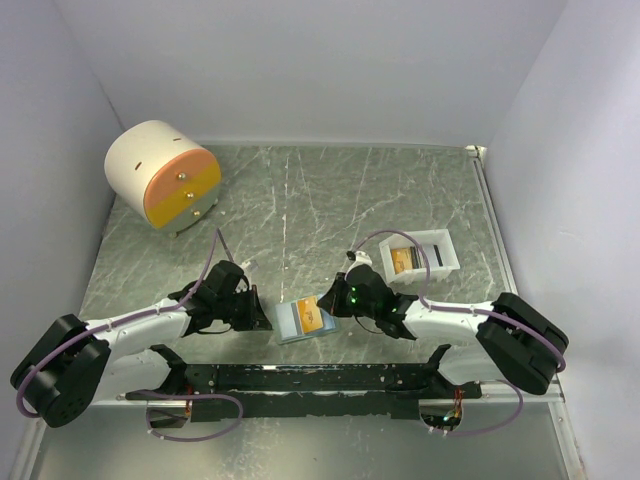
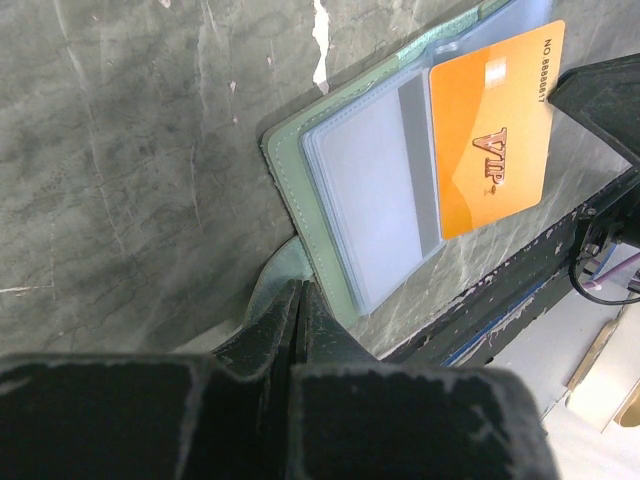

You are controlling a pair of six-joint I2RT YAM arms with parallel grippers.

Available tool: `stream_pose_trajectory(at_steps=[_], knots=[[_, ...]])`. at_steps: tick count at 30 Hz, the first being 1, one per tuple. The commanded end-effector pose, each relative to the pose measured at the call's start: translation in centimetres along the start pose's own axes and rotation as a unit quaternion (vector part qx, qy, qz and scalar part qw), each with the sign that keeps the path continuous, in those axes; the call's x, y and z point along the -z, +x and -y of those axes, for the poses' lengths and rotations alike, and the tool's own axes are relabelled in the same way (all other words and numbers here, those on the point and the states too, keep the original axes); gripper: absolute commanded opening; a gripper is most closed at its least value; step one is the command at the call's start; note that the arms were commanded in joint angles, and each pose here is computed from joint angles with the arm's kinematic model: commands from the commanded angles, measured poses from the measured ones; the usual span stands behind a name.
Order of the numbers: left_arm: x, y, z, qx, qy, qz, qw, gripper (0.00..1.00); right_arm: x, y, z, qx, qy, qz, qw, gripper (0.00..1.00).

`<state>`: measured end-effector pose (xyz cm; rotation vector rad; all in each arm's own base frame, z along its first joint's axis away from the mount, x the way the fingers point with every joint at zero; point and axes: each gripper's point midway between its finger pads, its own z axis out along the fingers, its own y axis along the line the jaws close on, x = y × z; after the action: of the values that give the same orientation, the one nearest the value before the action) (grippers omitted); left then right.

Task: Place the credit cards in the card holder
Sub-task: Insert the credit card into the card holder.

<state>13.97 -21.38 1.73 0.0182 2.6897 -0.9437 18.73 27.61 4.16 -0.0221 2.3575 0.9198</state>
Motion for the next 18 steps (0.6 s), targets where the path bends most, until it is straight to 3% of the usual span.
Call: stream_pose_trajectory(at_steps=[1, 18], knots=[[-0.16, -0.36, -0.16, -0.009, -0.001, 0.01, 1.0, 0.07, 0.11, -0.64, 0.11, 0.008, 0.005, 0.017, 1.0, 0.0], [-0.52, -0.22, -0.17, -0.007, 0.002, 0.004, 1.0, 0.07, -0.69, 0.17, -0.03, 0.014, -0.004, -0.001, 1.0, 0.0]])
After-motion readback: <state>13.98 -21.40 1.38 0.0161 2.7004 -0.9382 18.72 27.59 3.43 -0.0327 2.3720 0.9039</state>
